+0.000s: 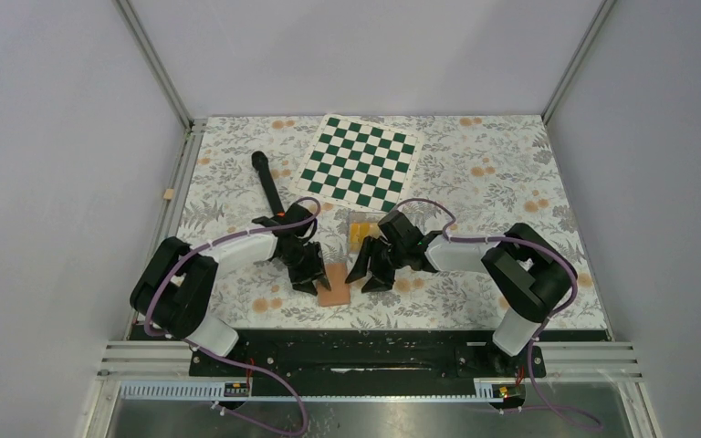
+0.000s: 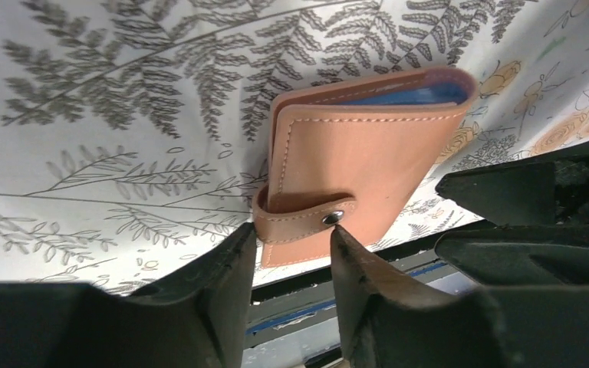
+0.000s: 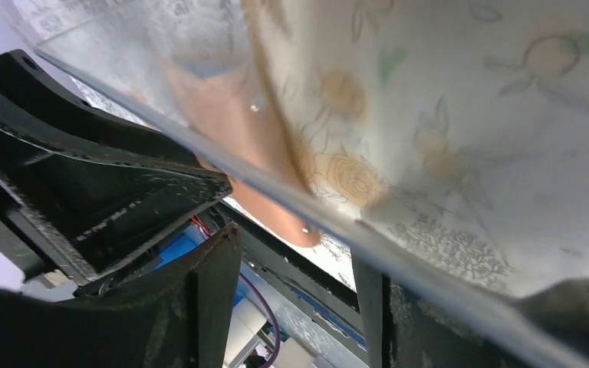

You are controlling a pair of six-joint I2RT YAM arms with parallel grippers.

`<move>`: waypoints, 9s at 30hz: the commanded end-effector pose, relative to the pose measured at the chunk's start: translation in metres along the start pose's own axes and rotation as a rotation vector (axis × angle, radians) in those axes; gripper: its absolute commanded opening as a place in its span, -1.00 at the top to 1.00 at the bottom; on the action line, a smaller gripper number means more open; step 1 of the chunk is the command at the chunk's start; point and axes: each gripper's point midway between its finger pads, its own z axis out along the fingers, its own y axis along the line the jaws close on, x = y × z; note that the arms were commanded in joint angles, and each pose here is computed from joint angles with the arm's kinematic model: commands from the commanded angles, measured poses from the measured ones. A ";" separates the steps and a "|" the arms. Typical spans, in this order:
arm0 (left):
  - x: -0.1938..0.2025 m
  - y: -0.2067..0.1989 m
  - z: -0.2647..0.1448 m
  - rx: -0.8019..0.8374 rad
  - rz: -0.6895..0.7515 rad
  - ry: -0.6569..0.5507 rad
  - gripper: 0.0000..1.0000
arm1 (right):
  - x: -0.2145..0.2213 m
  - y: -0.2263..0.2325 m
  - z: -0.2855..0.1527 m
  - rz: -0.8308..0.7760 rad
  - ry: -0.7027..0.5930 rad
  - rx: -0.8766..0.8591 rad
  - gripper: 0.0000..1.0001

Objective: Put the credit cards into the card holder
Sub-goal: Pick up the card holder from the corner of the board, then open the card holder.

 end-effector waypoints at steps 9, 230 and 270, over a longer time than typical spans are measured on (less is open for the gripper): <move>0.012 -0.030 -0.006 0.133 0.084 -0.052 1.00 | 0.008 0.010 -0.006 -0.029 0.018 -0.013 -0.15; 0.136 -0.127 -0.270 0.768 0.953 -0.232 1.00 | 0.089 0.143 -0.230 -1.233 -0.256 -0.537 -0.99; 0.149 -0.142 -0.302 0.924 0.990 -0.286 1.00 | 0.149 0.179 -0.226 -1.010 0.157 -0.881 -0.71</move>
